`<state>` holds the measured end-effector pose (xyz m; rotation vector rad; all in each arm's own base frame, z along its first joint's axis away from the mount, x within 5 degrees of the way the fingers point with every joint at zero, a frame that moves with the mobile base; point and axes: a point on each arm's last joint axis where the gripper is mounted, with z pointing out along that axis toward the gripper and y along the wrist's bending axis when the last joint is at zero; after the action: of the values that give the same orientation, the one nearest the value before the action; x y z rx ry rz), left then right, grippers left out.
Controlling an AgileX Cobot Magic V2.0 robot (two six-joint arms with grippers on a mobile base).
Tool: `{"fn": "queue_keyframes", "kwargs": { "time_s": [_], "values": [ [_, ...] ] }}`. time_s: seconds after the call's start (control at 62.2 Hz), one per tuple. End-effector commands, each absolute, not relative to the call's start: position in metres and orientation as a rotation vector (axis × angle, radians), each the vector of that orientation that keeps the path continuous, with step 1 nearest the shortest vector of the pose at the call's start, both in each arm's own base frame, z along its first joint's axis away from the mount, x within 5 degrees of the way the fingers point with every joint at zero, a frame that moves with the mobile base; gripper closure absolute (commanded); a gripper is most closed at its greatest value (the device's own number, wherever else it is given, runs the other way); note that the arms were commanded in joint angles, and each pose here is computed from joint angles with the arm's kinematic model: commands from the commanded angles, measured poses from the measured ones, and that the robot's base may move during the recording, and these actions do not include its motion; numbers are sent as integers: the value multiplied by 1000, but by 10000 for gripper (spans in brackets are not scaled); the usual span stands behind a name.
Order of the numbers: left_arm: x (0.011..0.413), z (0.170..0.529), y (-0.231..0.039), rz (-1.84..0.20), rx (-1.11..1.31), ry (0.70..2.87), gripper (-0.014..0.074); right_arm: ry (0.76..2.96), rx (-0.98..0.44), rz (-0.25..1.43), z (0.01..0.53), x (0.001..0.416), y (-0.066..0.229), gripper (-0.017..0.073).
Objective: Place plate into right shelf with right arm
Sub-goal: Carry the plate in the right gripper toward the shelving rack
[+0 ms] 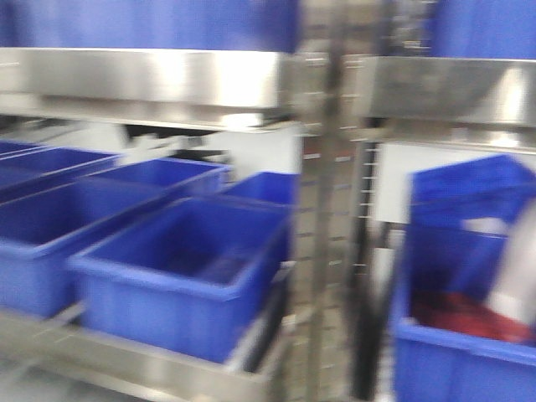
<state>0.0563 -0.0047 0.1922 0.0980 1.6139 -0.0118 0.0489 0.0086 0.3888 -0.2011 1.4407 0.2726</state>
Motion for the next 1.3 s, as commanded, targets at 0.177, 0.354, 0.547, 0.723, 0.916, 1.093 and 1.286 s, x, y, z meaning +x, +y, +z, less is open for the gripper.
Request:
{"fn": "queue_keyframes", "kwargs": {
  "time_s": [0.177, 0.354, 0.547, 0.723, 0.916, 1.093, 1.286],
  "values": [
    [56, 198, -3, -10, 78, 1530, 640, 1333, -224, 275, 404, 45, 9, 530],
    [56, 198, -3, -10, 78, 1530, 640, 1333, -224, 275, 404, 45, 9, 530],
    [56, 198, -3, -10, 78, 1530, 640, 1333, -224, 275, 404, 45, 9, 530],
    [56, 198, -3, -10, 78, 1530, 640, 1333, -224, 275, 404, 45, 9, 530],
    [56, 198, -3, -10, 78, 1530, 640, 1333, -224, 275, 404, 45, 9, 530],
    [56, 198, -3, -10, 78, 1530, 640, 1333, -224, 275, 404, 45, 9, 530],
    [56, 198, -3, -10, 78, 1530, 640, 1333, -224, 275, 404, 45, 9, 530]
  ]
}}
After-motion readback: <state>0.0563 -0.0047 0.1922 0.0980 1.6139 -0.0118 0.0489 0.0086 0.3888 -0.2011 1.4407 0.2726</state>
